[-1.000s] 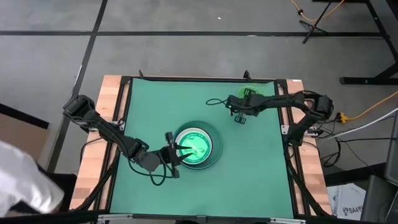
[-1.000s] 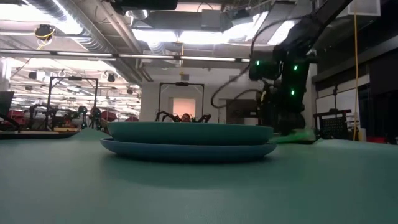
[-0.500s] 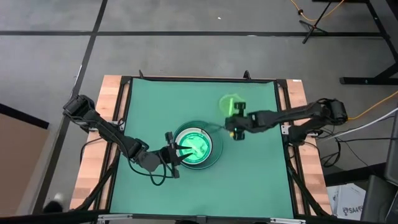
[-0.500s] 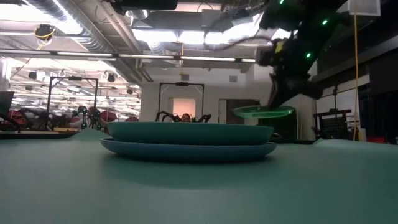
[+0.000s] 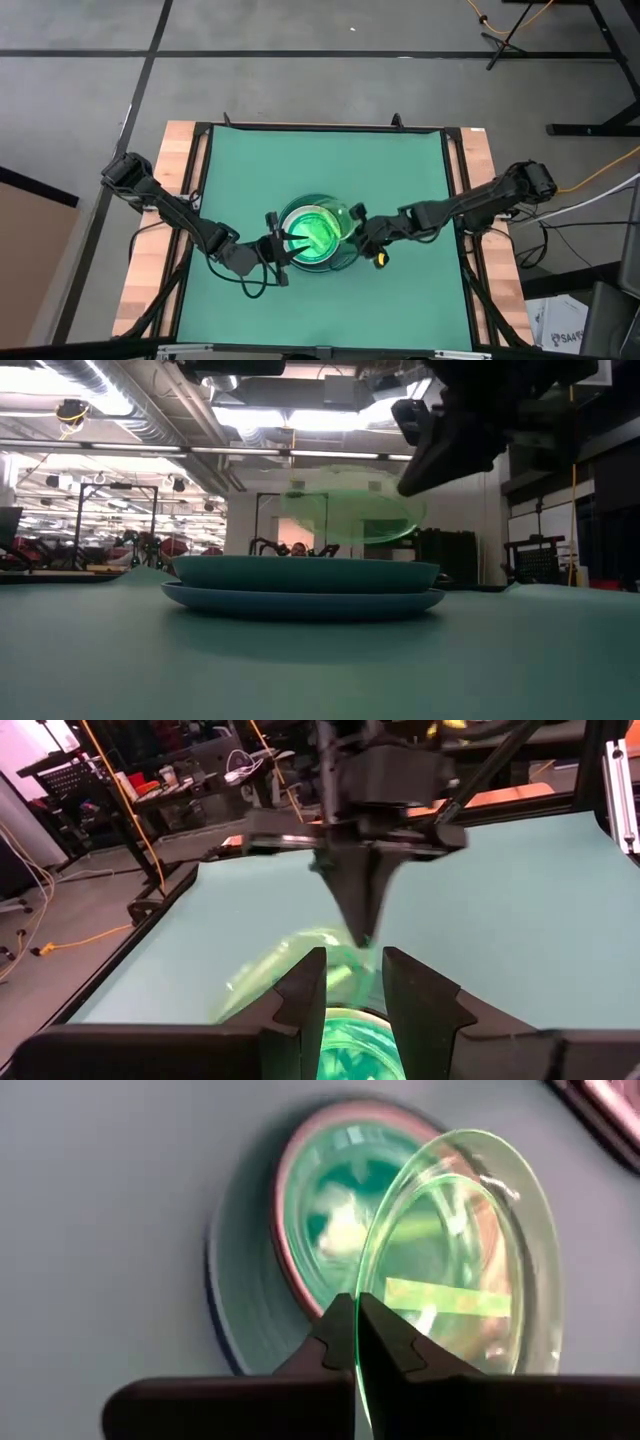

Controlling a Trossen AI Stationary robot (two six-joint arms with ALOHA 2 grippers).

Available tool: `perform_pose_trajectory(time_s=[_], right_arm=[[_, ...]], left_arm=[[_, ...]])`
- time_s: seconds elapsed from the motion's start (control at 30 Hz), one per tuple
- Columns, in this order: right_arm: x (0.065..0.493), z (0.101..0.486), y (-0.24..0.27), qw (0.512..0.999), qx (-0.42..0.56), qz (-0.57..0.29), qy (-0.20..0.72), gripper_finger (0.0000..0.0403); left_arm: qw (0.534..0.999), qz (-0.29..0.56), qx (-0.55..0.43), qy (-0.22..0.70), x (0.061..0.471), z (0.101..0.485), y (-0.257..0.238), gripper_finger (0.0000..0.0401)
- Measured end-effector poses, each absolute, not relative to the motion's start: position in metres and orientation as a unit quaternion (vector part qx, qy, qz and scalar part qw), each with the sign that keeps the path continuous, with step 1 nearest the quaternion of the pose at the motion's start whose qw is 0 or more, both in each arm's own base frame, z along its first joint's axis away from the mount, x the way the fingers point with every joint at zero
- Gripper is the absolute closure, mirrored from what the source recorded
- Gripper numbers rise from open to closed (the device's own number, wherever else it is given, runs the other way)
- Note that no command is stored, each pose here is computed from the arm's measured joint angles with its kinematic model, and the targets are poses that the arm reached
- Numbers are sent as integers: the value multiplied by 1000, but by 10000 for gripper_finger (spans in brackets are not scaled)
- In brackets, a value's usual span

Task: Stack plastic plates
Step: Stack the plastic green plate on the plastic green plate

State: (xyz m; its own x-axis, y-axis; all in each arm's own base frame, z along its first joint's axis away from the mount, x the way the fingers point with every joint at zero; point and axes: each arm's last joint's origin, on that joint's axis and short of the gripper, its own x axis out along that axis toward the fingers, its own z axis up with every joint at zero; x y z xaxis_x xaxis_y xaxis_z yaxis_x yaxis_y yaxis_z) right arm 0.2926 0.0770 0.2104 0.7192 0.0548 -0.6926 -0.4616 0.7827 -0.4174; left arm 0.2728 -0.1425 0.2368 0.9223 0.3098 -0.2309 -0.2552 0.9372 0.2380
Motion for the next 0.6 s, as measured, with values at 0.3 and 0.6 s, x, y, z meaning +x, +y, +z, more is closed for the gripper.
perform_pose_trajectory(time_s=[0.3,0.6], right_arm=[[317,189,88,891,-299,184,288,402],[324,170,92,883,-292,215,297,402]], left_arm=[[976,140,96,135,276,237,-137,307],[977,132,96,137,276,237,-138,307]])
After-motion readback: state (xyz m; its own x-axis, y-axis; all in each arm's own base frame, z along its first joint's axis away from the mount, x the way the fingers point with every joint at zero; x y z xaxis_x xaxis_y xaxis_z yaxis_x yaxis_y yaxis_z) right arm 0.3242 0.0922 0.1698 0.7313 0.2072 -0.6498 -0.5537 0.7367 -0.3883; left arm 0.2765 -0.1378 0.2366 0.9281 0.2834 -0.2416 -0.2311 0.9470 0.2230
